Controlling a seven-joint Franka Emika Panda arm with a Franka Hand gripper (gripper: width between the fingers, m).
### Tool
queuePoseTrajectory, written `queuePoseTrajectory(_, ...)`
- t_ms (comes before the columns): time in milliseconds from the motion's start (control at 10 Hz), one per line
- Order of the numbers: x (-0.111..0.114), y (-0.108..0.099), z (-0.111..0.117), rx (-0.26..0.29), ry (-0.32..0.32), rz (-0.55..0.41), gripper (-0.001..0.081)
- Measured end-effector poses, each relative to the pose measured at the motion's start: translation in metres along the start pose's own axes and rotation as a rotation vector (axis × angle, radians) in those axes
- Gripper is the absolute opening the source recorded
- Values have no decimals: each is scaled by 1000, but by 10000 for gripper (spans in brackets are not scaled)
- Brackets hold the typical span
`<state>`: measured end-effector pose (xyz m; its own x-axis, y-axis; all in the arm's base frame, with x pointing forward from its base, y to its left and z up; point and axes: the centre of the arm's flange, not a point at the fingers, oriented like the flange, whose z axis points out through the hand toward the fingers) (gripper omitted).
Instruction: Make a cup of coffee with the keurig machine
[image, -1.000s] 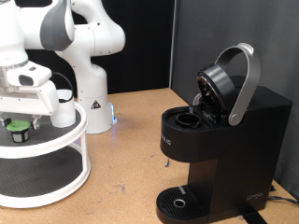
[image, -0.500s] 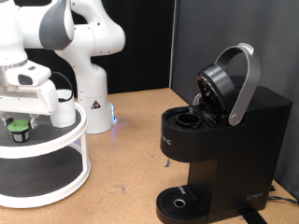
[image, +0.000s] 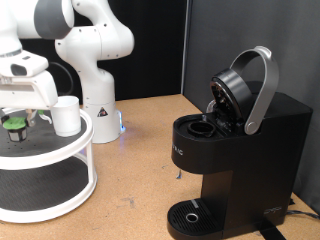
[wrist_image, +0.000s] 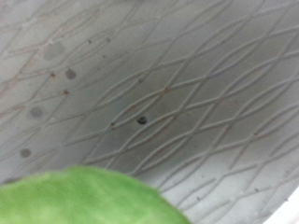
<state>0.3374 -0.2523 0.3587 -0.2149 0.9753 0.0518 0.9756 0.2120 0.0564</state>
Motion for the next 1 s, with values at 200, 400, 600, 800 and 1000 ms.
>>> queuePoseTrajectory(200,0,0,-19,-10,11,-4,477)
queuePoseTrajectory(400,0,-1,-36,-8,16,-17,477)
queuePoseTrajectory(600,1,-1,-40,-2,18,-23,477)
queuePoseTrajectory(800,8,2,-35,-58,90,61,477)
queuePoseTrajectory(1000,19,14,-32,-116,163,185,477)
